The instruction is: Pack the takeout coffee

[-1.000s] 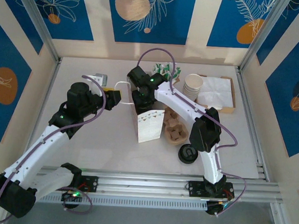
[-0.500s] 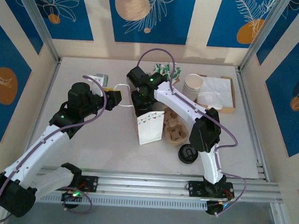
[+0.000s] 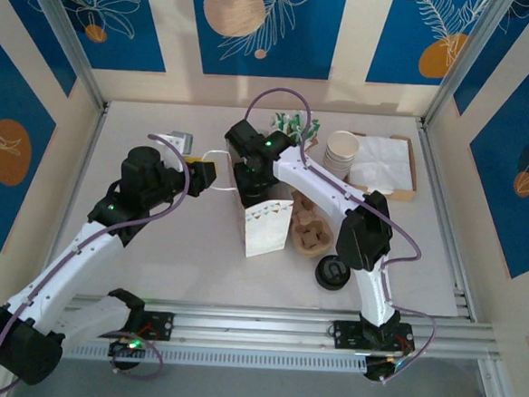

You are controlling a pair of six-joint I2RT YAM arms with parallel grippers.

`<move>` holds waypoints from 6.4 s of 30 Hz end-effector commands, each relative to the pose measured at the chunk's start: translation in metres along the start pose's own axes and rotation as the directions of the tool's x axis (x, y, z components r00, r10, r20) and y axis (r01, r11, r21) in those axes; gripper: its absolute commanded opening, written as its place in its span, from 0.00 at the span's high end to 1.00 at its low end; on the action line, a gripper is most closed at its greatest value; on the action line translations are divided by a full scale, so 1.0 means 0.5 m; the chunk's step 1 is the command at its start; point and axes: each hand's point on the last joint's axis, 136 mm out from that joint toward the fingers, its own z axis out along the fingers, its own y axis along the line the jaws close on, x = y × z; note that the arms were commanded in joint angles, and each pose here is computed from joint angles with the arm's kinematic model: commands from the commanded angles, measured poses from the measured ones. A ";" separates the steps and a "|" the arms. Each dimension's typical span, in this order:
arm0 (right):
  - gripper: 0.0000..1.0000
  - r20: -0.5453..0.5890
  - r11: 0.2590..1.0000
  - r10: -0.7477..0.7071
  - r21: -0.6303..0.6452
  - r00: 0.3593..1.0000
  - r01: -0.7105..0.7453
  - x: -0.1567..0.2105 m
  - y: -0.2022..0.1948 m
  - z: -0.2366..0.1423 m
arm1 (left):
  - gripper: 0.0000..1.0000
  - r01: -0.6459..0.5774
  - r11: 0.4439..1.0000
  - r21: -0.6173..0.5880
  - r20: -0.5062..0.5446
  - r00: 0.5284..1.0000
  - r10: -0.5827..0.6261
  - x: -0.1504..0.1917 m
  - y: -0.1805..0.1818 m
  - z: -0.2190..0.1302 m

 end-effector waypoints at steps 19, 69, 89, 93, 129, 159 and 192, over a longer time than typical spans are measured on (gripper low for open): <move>0.51 -0.300 0.996 0.026 0.087 0.954 0.000 0.189 -0.020 0.128 | 0.57 -0.028 1.000 -0.009 -0.012 1.000 0.028 0.009 -0.002 0.007; 0.29 -0.011 0.998 0.033 -0.045 0.999 -0.033 0.051 0.021 -0.077 | 0.57 -0.050 0.999 -0.015 -0.011 0.999 0.050 0.009 -0.007 0.003; 0.23 0.192 0.992 0.030 -0.124 0.981 -0.006 -0.012 0.008 -0.269 | 0.57 -0.057 0.998 -0.022 -0.021 0.998 0.057 0.013 -0.005 0.007; 0.23 0.233 0.986 0.018 -0.168 0.972 0.022 -0.019 0.018 -0.309 | 0.57 -0.059 0.998 -0.022 -0.021 0.998 0.058 0.014 -0.005 0.007; 0.35 0.092 0.997 -0.048 -0.062 0.995 0.054 0.024 0.015 -0.184 | 0.57 -0.067 0.997 -0.026 -0.027 0.997 0.066 0.018 -0.005 0.010; 0.38 0.284 0.988 -0.141 -0.012 0.948 0.151 -0.010 0.039 -0.332 | 0.57 -0.071 0.997 -0.026 -0.023 0.997 0.070 0.016 -0.007 0.008; 0.42 0.038 0.993 -0.114 0.045 0.993 0.113 0.029 -0.015 -0.125 | 0.57 -0.078 0.996 -0.032 -0.022 0.997 0.077 0.016 -0.005 0.007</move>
